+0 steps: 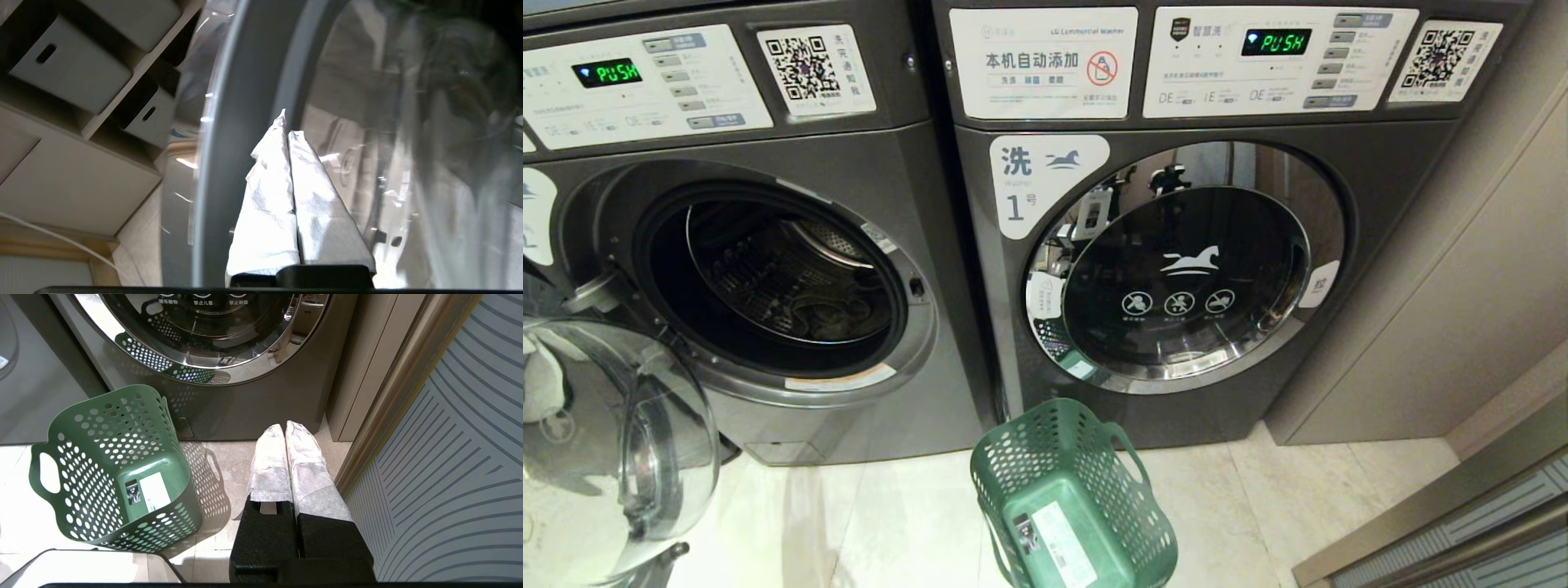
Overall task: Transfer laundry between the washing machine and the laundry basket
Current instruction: Open the lid of the washing machine
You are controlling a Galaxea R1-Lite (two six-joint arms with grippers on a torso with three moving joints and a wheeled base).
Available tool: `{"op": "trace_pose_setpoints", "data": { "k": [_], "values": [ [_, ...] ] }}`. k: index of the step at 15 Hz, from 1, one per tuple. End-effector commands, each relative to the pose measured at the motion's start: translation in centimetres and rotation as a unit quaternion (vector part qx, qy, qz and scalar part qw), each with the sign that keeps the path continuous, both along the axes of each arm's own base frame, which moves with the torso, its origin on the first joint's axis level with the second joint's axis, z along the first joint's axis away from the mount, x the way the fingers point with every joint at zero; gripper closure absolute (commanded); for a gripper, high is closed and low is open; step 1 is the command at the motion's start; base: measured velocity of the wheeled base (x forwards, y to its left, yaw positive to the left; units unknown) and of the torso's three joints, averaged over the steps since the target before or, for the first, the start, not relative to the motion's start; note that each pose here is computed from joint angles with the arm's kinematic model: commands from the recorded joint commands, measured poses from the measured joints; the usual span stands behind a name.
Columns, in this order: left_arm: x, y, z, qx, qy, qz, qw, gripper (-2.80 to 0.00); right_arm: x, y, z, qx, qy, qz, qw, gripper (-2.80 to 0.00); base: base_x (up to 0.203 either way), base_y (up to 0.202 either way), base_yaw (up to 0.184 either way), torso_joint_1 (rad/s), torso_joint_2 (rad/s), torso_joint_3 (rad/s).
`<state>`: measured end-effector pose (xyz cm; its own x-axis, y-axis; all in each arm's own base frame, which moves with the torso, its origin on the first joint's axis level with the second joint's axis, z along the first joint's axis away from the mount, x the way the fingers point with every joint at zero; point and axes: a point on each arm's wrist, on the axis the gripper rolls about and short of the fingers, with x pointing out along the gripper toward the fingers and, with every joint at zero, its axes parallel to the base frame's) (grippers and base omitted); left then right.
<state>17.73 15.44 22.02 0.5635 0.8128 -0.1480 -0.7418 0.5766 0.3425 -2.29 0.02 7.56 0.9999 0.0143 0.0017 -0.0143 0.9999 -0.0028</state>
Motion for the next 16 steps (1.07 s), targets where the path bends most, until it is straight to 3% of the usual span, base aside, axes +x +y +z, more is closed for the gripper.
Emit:
{"op": "trace_pose_setpoints", "data": {
  "k": [1, 7, 10, 13, 16],
  "values": [
    [0.1, 1.0, -0.7, -0.009, 0.01, 0.014, 0.9998, 0.0, 0.0, 0.0, 0.0, 0.0, 0.001, 0.001, 1.0, 0.0, 0.0, 0.0, 0.0, 0.0, 0.0, 0.0],
    [-0.3, 2.7, -1.0, -0.014, 0.011, 0.044, 0.9989, 0.0, 0.0, 0.0, 0.0, 0.0, 0.001, 0.001, 1.0, 0.0, 0.0, 0.0, 0.0, 0.0, 0.0, 0.0],
    [-1.2, 5.5, -0.9, -0.005, -0.007, 0.088, 0.9961, 0.0, 0.0, 0.0, 0.0, 0.0, 0.001, 0.001, 1.0, 0.0, 0.0, 0.0, 0.0, 0.0, 0.0, 0.0],
    [-2.7, 8.8, -1.5, -0.014, -0.016, 0.128, 0.9915, 0.0, 0.0, 0.0, 0.0, 0.0, 0.001, 0.001, 1.0, 0.0, 0.0, 0.0, 0.0, 0.0, 0.0, 0.0],
    [-3.5, 9.4, -1.3, -0.014, -0.022, 0.122, 0.9922, 0.0, 0.0, 0.0, 0.0, 0.0, 0.001, 0.001, 1.0, 0.0, 0.0, 0.0, 0.0, 0.0, 0.0, 0.0]
  ]
}}
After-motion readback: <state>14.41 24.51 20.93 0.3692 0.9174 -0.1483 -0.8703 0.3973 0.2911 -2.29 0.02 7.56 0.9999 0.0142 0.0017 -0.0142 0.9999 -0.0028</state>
